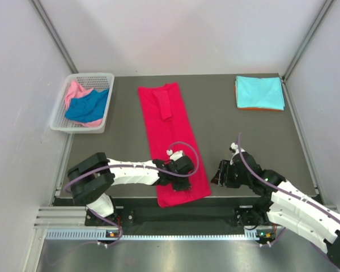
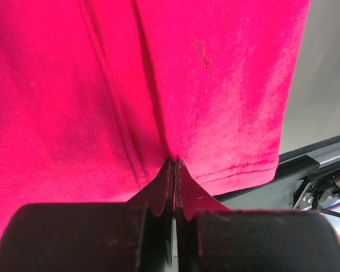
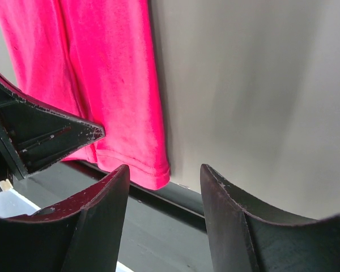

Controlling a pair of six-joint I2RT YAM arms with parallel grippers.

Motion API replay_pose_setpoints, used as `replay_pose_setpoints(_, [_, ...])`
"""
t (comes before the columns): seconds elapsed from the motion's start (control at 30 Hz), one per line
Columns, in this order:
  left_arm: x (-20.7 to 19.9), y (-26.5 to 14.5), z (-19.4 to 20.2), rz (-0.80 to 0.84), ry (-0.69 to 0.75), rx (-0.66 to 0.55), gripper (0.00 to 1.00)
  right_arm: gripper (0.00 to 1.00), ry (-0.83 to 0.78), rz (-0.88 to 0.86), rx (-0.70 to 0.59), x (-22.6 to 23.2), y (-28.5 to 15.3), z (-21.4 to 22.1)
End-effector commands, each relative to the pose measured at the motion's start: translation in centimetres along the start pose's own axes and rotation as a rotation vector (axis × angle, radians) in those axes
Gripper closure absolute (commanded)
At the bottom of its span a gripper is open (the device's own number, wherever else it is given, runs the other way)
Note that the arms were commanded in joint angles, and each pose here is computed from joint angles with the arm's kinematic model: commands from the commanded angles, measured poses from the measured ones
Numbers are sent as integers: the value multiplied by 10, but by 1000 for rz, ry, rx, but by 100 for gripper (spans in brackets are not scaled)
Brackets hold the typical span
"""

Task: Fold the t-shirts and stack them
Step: Fold the tshirt

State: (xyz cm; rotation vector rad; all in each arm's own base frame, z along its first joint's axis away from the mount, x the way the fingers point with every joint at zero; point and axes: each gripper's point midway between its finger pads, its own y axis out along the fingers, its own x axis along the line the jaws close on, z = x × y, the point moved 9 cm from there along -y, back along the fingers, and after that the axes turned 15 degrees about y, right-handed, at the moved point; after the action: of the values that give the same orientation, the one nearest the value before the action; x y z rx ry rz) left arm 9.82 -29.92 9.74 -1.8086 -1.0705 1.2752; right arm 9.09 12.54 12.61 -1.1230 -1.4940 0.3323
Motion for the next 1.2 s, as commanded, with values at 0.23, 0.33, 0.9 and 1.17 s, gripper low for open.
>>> replay_pose_setpoints(0.23, [-6,-19,6,-3,-41,-26,100,45,13,-49,1,1,8,4])
replay_pose_setpoints(0.33, [-7,-21,6,-12,-34,-33,100,45,14,-55,7,1,10,4])
replay_pose_setpoints(0.9, [6,-11,17,-60,-30,12,100,47,15,-109,61,3,16,10])
replay_pose_setpoints(1.17, [5,-10,18,-63,-26,20,100,47,-8,-129,113,-3,21,19])
